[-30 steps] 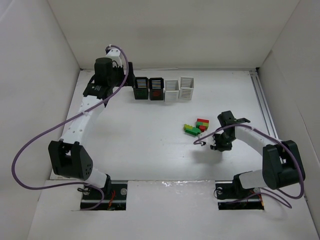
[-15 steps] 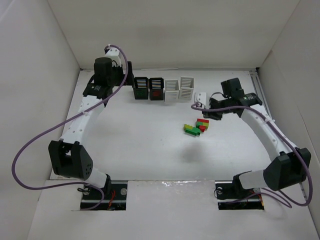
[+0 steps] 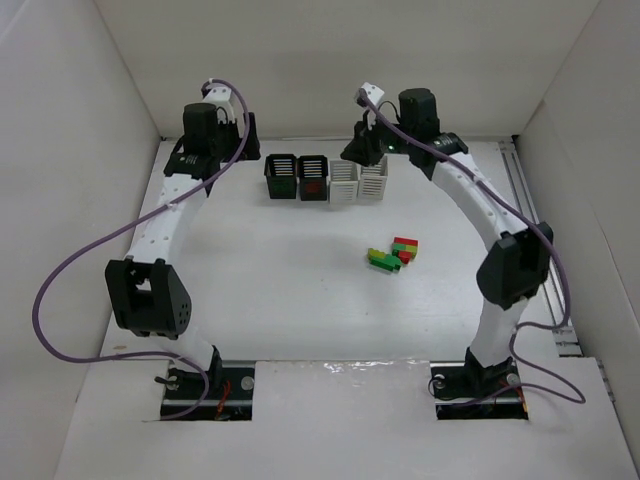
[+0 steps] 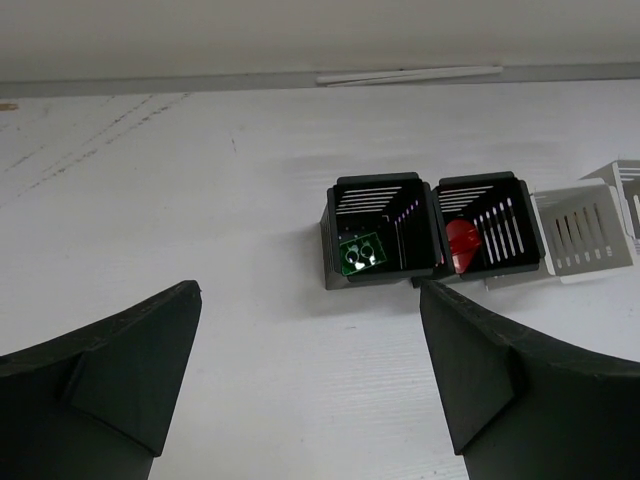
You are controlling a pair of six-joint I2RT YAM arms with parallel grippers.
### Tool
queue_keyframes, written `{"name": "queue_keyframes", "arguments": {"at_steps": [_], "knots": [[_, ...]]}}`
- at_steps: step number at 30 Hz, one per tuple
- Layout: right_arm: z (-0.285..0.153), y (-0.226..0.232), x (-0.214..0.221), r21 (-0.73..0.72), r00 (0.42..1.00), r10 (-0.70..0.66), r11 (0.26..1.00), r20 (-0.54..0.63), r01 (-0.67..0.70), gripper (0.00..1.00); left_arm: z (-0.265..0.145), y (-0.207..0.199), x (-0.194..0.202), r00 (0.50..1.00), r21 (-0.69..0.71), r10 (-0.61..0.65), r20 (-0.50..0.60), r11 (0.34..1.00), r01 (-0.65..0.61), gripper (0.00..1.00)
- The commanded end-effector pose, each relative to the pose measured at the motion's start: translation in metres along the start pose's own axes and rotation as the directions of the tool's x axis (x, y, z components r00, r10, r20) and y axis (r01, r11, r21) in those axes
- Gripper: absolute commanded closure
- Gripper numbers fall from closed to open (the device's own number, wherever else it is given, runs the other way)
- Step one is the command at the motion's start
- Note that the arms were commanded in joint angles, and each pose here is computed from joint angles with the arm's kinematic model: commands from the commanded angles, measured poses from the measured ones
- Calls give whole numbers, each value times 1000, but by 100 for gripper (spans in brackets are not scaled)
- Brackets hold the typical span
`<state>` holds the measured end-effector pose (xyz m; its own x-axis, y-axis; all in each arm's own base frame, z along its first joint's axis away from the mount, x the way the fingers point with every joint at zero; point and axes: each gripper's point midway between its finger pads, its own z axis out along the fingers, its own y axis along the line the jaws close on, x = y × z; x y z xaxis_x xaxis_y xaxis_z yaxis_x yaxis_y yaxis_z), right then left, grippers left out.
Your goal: Sort the legos into containers by color
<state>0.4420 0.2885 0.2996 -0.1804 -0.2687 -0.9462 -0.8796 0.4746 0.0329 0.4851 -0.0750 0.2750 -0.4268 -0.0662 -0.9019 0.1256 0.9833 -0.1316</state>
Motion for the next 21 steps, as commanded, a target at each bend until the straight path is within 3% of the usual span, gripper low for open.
{"name": "queue_keyframes", "arguments": {"at_steps": [1, 9, 21], "knots": [[13, -15, -45, 22, 989, 70, 997, 129, -73, 92, -12, -1, -33, 996, 5, -5, 88, 1000, 4, 11], [52, -75, -5, 106, 987, 133, 984, 95, -143, 92, -10, -3, -37, 994, 25, -53, 96, 998, 51, 10], [71, -97, 47, 180, 990, 138, 974, 8, -137, 92, -9, 2, -21, 998, 9, -36, 60, 999, 35, 10]]}}
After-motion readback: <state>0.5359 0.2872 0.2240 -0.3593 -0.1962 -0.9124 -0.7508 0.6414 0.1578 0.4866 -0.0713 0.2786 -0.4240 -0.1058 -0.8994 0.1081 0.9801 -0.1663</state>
